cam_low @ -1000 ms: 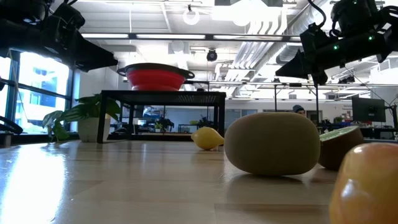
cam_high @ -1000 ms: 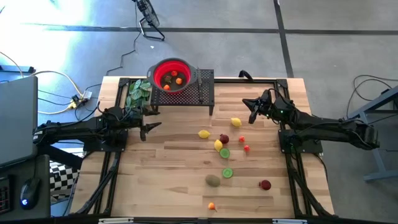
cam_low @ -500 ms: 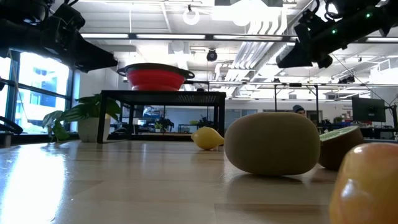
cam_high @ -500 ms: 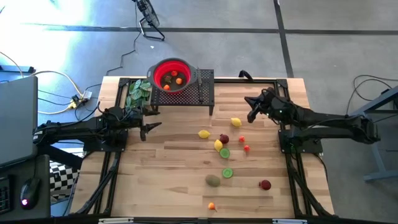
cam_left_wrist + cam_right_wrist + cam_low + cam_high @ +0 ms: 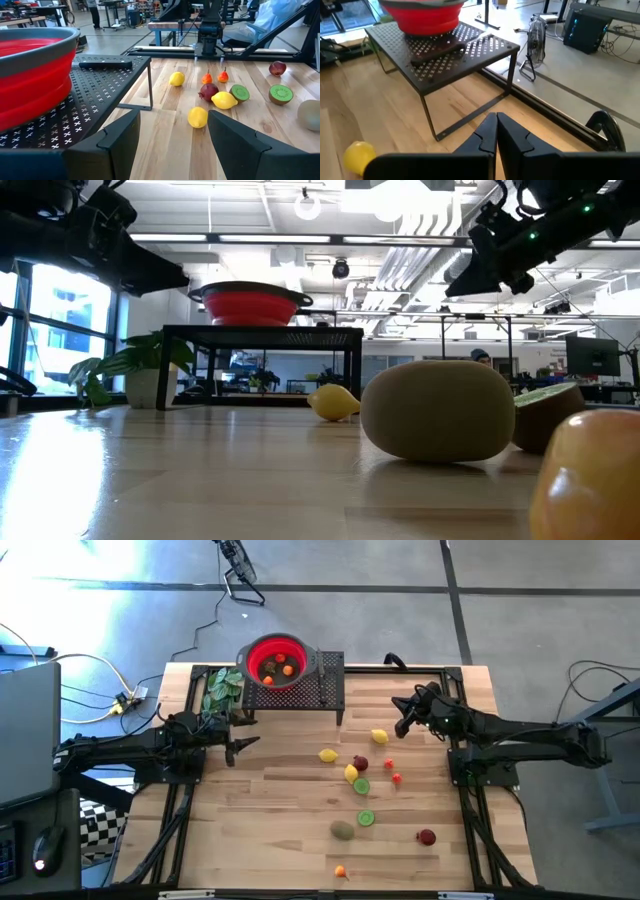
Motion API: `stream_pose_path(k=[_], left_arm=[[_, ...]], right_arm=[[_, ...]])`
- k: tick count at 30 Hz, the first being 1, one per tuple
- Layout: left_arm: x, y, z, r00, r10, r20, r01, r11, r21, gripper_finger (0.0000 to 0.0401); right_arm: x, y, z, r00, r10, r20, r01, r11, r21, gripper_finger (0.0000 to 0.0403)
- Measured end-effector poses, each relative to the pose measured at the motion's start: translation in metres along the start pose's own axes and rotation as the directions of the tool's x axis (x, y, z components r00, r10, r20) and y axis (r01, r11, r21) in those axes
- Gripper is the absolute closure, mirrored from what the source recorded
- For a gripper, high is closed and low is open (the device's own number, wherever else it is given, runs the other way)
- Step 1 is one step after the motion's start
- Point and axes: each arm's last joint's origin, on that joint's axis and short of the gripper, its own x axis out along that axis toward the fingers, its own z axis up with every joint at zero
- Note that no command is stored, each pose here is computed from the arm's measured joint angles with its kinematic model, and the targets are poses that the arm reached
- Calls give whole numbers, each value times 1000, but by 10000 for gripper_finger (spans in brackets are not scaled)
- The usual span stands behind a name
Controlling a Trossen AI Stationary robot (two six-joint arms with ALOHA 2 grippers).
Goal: Pick & Place Fruit
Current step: Put the yellow lemon into the red strainer bowl on the shelf
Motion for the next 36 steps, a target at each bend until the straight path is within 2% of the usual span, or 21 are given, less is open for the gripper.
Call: stream_pose_path(k=[9,13,21,24,29,36], left_arm=[[0,0,0,1000,0,0,0,1000,0,173],[0,0,0,1000,1,1,-1,1000,0,173],[0,0,-1,1000,1,-7,-1,1000,0,173],[0,0,-1,1000,1,-8,-1,1000,-1,173],[0,0,-1,1000,0,-16,0,1000,0,173],[0,0,-1,1000,4,-15,-4,1000,0,173]], right_arm=[[7,2,-5,999,-10,-37,10,1000,-3,400],[8,4,6,997,-27,-75,27,1000,-4,400],[22,16,33,954,-83,-289,61,995,-85,400],[30,21,31,920,-39,-391,5,996,-88,400],[39,28,22,870,88,-485,-128,990,-51,399],[47,30,15,846,82,-527,-153,984,-92,397]])
